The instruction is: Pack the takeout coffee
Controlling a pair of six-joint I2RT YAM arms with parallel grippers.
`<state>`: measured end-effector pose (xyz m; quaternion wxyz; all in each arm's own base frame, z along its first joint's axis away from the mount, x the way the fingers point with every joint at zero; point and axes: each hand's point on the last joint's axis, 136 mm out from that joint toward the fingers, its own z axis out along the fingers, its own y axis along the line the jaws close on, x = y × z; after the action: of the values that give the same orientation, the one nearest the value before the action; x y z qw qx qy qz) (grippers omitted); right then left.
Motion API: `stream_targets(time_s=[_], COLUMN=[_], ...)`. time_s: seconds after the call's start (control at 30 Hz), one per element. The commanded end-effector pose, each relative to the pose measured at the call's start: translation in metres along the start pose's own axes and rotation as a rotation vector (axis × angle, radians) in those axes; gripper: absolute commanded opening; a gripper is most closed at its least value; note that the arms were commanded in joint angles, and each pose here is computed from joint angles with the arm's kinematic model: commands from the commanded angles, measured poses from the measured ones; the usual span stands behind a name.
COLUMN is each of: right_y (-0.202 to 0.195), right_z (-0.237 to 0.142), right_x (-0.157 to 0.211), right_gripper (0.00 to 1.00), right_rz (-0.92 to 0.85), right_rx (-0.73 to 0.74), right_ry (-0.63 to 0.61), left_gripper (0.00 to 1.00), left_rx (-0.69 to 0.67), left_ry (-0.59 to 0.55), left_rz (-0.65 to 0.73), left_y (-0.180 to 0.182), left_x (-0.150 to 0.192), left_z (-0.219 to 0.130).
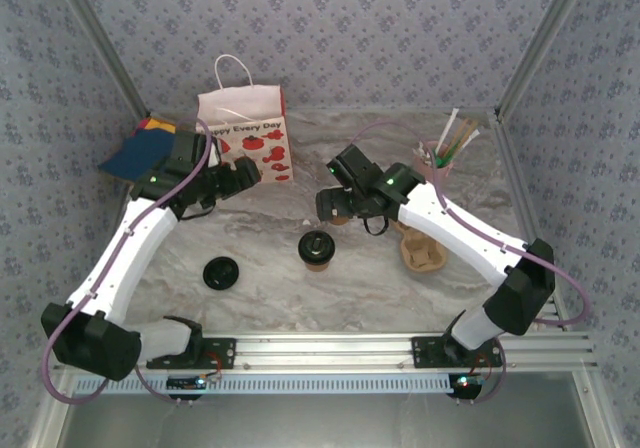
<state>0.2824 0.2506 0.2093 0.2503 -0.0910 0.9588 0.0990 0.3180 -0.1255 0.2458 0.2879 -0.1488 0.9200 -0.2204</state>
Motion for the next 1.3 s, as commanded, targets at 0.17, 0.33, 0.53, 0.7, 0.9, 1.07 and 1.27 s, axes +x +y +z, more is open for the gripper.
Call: stream_targets(time_s=[0.17, 0.33, 0.53, 0.7, 0.9, 1.07, 1.27], right_y=[-0.048, -0.083, -0.143, -0.165, -0.161, -0.157, -0.149], right_z=[-0.010, -0.012, -0.009, -0.013, -0.011, -0.014, -0.018], right_x=[0.011, 0.022, 0.054, 0.065, 0.070, 0.067, 0.061], right_gripper=[1.00, 0.99, 0.93, 0.93, 0.93, 0.93, 0.93], right_rz=[0.103, 0.198, 0.362, 0.442, 0.465, 0.463, 0.442], right_rx=[0.050, 0.048, 0.089, 0.083, 0.045, 0.027, 0.005], right_ry=[-0.026, -0.027, 0.011, -0.018, -0.021, -0.044, -0.078], left_gripper=[0.91, 0.91, 0.91, 0.87, 0.83, 0.77, 0.74], left_rx=[0.048, 0.052, 0.058, -0.004, -0.090, -0.259, -0.308], left_ry=[0.029, 0.039, 0.074, 0.042, -0.092, -0.159, -0.214], left_rz=[0.021, 0.057, 0.147, 0.229, 0.327, 0.152, -0.159], left_y=[-0.032, -0.047, -0.074, -0.091, -0.120, -0.109, -0.098], left_x=[0.000, -0.002, 0.006, -0.015, -0.064, -0.091, -0.095], left_z=[0.009, 0.015, 0.027, 0.029, 0.022, 0.020, 0.024])
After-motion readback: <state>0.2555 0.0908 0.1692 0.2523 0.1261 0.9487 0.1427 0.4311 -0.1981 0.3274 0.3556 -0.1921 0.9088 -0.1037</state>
